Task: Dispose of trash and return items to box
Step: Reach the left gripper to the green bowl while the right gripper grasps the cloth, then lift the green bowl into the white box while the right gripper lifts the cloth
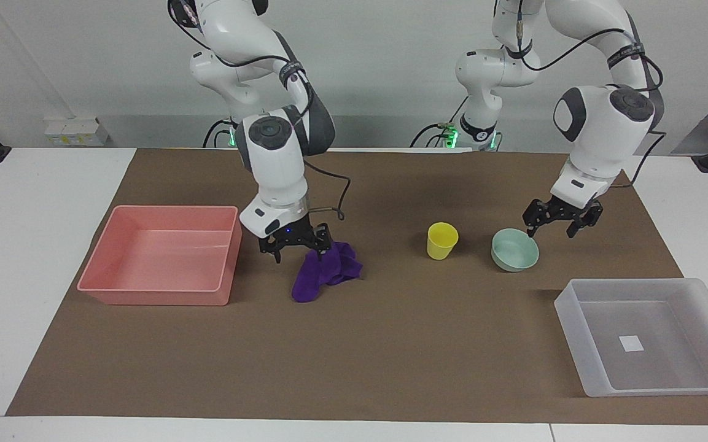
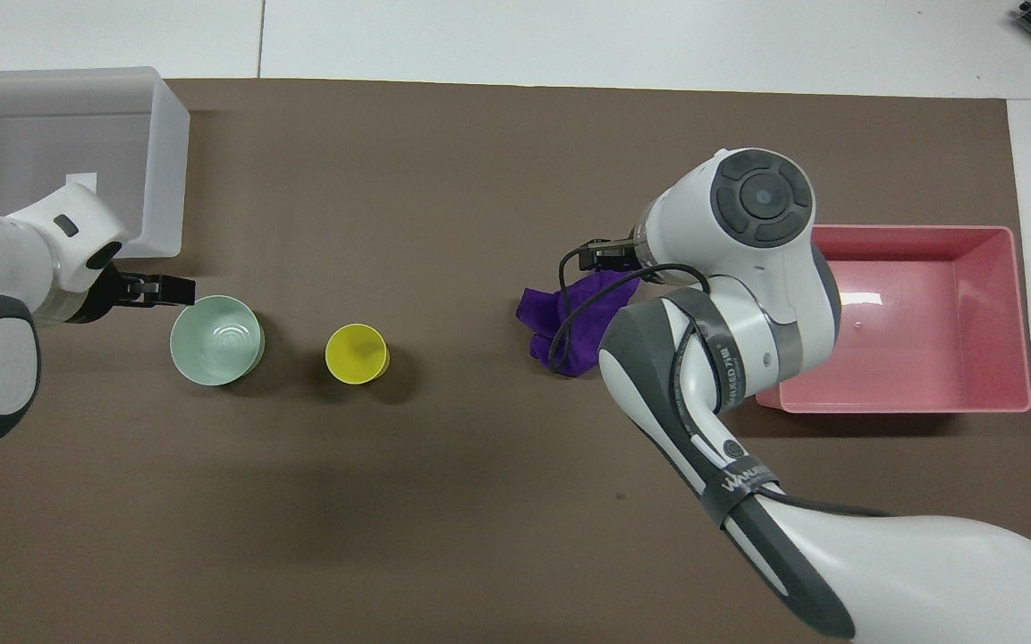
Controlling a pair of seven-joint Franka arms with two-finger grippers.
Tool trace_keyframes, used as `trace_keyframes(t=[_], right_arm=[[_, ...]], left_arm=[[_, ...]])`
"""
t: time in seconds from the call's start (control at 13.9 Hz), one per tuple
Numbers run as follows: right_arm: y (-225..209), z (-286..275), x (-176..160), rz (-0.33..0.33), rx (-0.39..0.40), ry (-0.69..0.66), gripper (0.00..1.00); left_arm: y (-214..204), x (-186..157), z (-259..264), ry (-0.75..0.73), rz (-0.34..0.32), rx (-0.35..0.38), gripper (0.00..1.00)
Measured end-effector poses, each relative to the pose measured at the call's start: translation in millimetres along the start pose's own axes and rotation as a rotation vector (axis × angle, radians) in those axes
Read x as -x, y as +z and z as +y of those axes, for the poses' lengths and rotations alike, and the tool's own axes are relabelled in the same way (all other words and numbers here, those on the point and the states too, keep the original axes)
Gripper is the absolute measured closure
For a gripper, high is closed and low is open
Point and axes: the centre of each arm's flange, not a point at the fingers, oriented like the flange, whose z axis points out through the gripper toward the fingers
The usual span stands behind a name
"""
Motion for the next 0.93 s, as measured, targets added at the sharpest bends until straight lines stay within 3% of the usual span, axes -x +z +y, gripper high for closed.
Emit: trace_keyframes(t=[0.57, 0.65, 0.72, 0.93], right_arm=[[82, -23, 17, -0.014, -0.004, -0.039, 0.0], [88, -22, 21, -0.004, -0.009, -0.038, 0.0], [93, -21, 25, -0.003, -0.01, -0.037, 0.07], [101, -24, 34, -0.014, -0.012, -0.02, 0.45]], left_arm=[[85, 36, -12, -0.013, 0.003, -0.004, 0.0], [90, 38, -13, -0.015, 0.0, -0.004, 0.07], [95, 39, -13, -0.015, -0.004, -0.004, 0.08], [108, 38, -14, -0.018, 0.002, -0.004, 0.45]])
